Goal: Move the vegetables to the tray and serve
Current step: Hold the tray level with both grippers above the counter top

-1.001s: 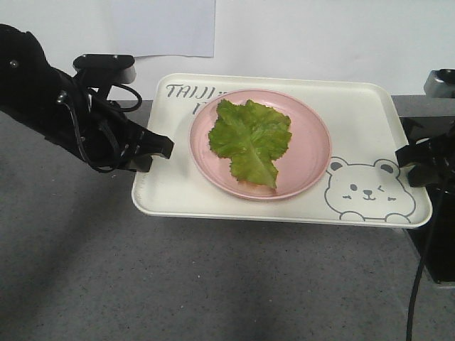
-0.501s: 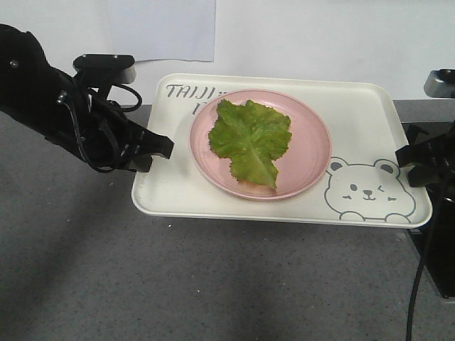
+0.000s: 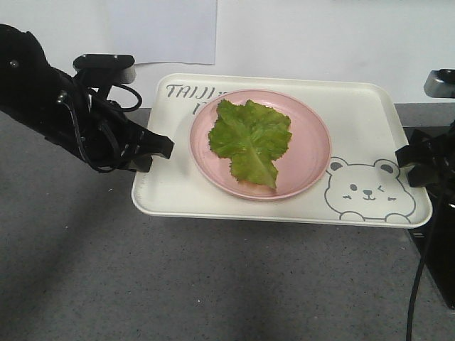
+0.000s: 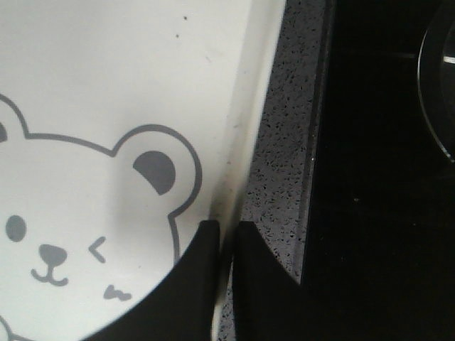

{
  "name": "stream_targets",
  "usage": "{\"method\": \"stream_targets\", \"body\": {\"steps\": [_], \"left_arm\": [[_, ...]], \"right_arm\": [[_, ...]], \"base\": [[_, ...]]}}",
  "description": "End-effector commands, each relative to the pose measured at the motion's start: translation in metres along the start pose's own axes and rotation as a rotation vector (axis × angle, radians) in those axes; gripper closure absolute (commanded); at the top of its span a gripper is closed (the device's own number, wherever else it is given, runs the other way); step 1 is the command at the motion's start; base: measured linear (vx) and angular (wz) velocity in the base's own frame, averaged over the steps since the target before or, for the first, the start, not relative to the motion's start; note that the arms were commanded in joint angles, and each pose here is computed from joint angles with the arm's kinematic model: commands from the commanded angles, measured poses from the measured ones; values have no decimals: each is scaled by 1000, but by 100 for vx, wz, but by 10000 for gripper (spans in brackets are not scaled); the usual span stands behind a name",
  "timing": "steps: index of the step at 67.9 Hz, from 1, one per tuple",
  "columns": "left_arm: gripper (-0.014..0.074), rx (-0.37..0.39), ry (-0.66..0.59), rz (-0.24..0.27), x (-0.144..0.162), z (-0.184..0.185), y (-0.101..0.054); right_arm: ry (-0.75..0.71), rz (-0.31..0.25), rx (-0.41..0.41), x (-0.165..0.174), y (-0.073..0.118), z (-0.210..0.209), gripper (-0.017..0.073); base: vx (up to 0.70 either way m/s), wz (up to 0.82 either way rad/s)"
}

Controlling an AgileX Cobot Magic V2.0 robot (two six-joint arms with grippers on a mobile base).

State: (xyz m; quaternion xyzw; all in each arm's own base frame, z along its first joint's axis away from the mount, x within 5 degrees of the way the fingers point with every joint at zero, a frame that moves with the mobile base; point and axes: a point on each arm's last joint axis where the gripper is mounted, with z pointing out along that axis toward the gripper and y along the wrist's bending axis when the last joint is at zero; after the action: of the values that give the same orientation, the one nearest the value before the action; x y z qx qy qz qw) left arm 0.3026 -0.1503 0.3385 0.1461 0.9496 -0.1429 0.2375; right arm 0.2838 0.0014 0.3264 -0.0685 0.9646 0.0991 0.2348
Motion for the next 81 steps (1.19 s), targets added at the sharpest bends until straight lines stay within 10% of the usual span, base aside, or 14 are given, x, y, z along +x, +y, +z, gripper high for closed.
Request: {"method": "stream_targets", "body": {"steps": [1, 81], "left_arm": [[599, 146, -167, -25, -12, -26, -23], [599, 146, -167, -25, -12, -26, -23]], "right_arm": [[-103, 0, -125, -8, 21, -21, 565], [-103, 0, -125, -8, 21, -21, 565]], "base": [[1, 1], [0, 0]]}}
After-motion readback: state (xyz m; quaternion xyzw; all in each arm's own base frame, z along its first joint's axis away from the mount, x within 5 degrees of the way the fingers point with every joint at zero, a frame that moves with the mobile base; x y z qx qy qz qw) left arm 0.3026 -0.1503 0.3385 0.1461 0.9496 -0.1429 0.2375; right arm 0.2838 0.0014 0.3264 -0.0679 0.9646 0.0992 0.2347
